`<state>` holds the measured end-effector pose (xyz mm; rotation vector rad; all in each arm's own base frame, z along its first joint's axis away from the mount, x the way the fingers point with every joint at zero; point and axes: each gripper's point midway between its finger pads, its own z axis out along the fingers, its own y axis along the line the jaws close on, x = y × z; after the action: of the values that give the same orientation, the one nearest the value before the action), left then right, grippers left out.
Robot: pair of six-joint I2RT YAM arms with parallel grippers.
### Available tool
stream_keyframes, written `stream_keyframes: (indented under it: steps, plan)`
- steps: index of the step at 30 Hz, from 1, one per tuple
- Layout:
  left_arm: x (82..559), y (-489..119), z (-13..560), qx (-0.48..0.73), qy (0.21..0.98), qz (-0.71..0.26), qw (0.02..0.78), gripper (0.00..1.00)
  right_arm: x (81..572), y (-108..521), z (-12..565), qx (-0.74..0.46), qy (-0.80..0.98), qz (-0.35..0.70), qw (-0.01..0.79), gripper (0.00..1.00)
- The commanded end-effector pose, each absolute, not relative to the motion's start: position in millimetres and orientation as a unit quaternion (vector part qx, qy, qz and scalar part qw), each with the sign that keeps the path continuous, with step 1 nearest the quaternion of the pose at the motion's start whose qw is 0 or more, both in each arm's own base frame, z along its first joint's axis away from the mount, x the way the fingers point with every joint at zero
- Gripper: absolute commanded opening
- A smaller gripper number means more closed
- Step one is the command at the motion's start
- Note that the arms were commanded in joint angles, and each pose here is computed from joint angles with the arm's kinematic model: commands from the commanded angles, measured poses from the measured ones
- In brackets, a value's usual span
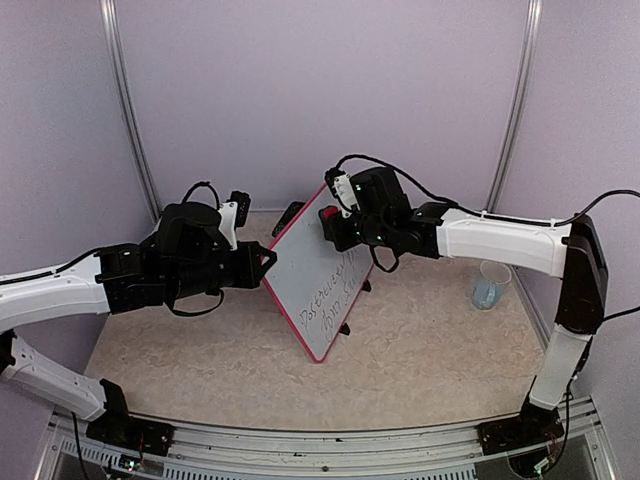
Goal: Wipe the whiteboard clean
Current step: Erase the whiteboard at the center of the board.
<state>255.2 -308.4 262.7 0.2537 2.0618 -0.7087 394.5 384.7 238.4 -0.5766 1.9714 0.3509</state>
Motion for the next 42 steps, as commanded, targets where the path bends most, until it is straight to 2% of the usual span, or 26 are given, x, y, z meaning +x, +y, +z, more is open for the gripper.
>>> stream_keyframes:
  steps: [1, 13, 20, 31, 38, 42]
  plan:
    - [239.2, -321.5, 256.1, 0.153, 0.834, -0.302, 0.436, 0.0, 382.4, 391.9, 257.4, -0.245, 0.798, 0.178, 0.521, 0.27]
    - [236.5, -321.7, 261.1, 0.152, 0.832, -0.31, 0.435, 0.0, 425.7, 361.1, 144.1, -0.213, 0.864, 0.087, 0.448, 0.26]
    - [236.9, -320.5, 264.7, 0.15, 0.831, -0.309, 0.438, 0.0, 429.7, 363.2, 147.1, -0.218, 0.862, 0.095, 0.448, 0.25]
    - [238.3, -320.2, 261.5, 0.151, 0.832, -0.303, 0.439, 0.0, 362.4, 378.2, 225.7, -0.263, 0.798, 0.167, 0.515, 0.26]
    - [238.6, -320.7, 261.5, 0.149, 0.832, -0.305, 0.439, 0.0, 311.7, 376.8, 244.6, -0.296, 0.764, 0.193, 0.541, 0.26]
    - [238.9, -321.2, 262.4, 0.148, 0.831, -0.306, 0.44, 0.0, 278.5, 381.1, 230.7, -0.328, 0.741, 0.195, 0.553, 0.26]
